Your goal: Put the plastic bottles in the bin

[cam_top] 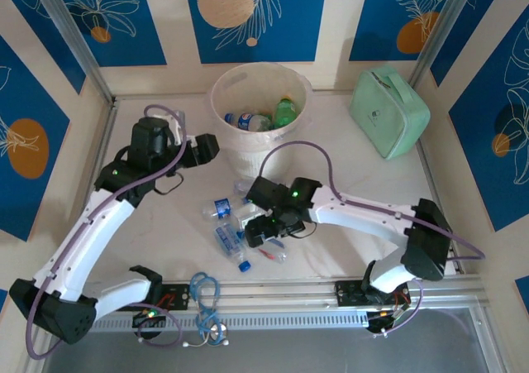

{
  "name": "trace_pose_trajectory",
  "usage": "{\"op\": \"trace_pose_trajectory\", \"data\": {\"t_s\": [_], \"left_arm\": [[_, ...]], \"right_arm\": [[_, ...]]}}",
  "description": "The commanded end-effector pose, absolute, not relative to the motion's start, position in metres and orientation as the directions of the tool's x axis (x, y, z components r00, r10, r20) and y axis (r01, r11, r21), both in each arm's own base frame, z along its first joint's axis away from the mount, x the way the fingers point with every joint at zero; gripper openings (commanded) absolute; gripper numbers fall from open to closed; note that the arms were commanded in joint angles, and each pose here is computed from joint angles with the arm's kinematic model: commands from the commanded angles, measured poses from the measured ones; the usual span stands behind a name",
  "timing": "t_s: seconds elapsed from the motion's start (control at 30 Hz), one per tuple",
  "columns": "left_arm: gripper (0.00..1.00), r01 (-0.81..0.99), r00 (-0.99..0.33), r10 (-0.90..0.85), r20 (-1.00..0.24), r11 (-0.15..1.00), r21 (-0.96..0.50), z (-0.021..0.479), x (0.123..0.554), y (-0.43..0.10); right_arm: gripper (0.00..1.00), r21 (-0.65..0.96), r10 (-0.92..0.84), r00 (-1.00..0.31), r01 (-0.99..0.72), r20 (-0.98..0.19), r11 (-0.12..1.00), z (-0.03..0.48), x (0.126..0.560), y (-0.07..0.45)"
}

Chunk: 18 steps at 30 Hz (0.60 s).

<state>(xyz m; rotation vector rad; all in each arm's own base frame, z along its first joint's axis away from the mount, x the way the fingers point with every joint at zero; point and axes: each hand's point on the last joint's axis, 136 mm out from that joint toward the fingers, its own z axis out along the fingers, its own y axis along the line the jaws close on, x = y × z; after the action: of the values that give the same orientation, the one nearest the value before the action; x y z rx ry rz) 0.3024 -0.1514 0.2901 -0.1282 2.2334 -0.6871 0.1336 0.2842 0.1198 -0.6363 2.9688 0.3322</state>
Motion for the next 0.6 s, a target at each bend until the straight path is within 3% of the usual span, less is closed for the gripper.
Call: {"op": "trace_pose_trajectory", "data": {"t_s": [0.0, 0.43, 0.57], "left_arm": [[0.9, 0.105, -0.687, -0.387, -0.615, 0.785, -0.611, 0.296, 0.299, -0.154], [0.87, 0.105, -0.704, -0.403, -0.585, 0.755, -0.648, 0.295, 0.304, -0.161], [0.87, 0.103, -0.703, -0.408, -0.583, 0.752, -0.651, 0.296, 0.304, -0.16]], "right_arm": [[0.94, 0.128, -0.493, -0.867, -0.498, -0.075, 0.857, 0.11, 0.126, 0.283], [0.87, -0.026, -0.58, -0.808, -0.585, 0.105, 0.81, 0.06, 0.116, 0.277], [0.78, -0.034, -0.569, -0.816, -0.575, 0.107, 0.818, 0.055, 0.12, 0.274]]}}
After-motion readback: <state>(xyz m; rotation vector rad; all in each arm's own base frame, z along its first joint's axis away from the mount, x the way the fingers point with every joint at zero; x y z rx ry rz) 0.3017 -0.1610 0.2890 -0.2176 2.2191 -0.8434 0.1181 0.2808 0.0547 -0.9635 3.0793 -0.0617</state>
